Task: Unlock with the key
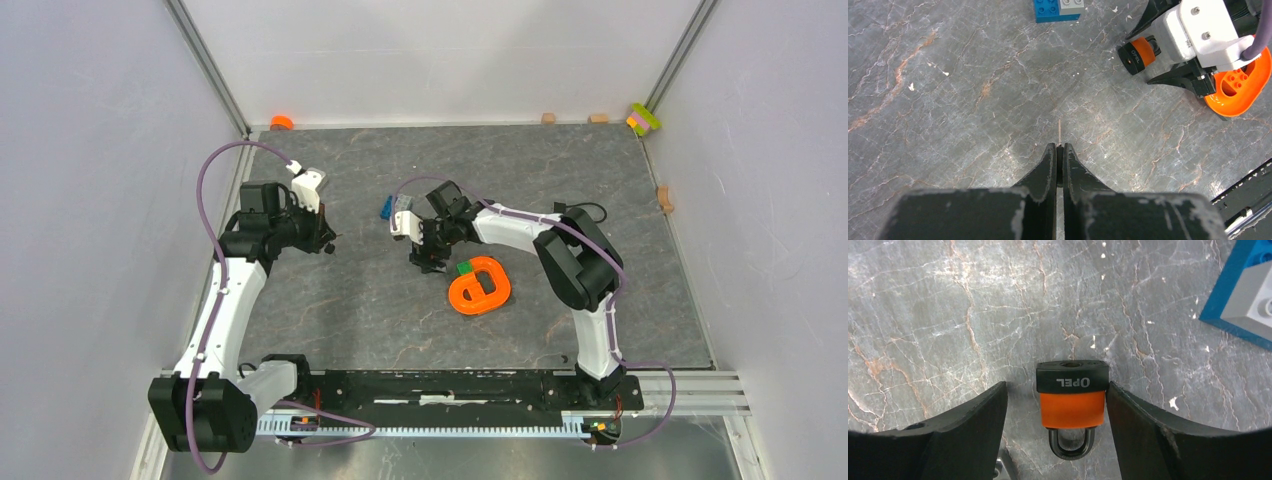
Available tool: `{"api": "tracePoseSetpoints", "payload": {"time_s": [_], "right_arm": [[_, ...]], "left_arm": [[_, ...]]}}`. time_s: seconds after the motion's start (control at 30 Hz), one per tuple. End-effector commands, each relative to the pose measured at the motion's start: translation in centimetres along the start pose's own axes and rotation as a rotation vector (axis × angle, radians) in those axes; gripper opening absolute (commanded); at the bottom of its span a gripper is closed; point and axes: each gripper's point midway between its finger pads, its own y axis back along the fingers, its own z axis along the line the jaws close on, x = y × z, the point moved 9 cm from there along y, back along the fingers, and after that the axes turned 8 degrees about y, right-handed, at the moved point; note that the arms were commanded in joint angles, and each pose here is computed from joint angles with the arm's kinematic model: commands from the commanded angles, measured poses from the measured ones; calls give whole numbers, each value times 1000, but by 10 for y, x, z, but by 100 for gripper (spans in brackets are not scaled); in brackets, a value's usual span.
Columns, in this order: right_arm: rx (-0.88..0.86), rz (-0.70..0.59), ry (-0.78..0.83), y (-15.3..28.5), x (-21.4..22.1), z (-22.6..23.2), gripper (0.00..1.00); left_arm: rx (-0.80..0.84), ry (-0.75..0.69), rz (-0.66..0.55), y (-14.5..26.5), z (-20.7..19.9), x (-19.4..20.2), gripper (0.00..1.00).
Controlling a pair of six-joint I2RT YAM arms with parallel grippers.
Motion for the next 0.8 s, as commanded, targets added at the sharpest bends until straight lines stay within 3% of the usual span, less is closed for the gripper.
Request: {"api": "tracePoseSetpoints", "payload": {"time_s": [0.0,0.27,0.47,0.77], "right_arm": [[-51,-7,45,-7,3,-2,75],[-77,-14,40,-6,12,-7,63],[-80,-6,55,1,19,-11,69],[-91,-34,52,-6,22,-12,70]], "left_arm": [[24,-26,-29,-1,-1,-7,6],[26,-20,-26,0,-1,-7,6],[22,-18,-25,0,-1,-7,6],[21,-15,-18,-2,0,-7,6]]}}
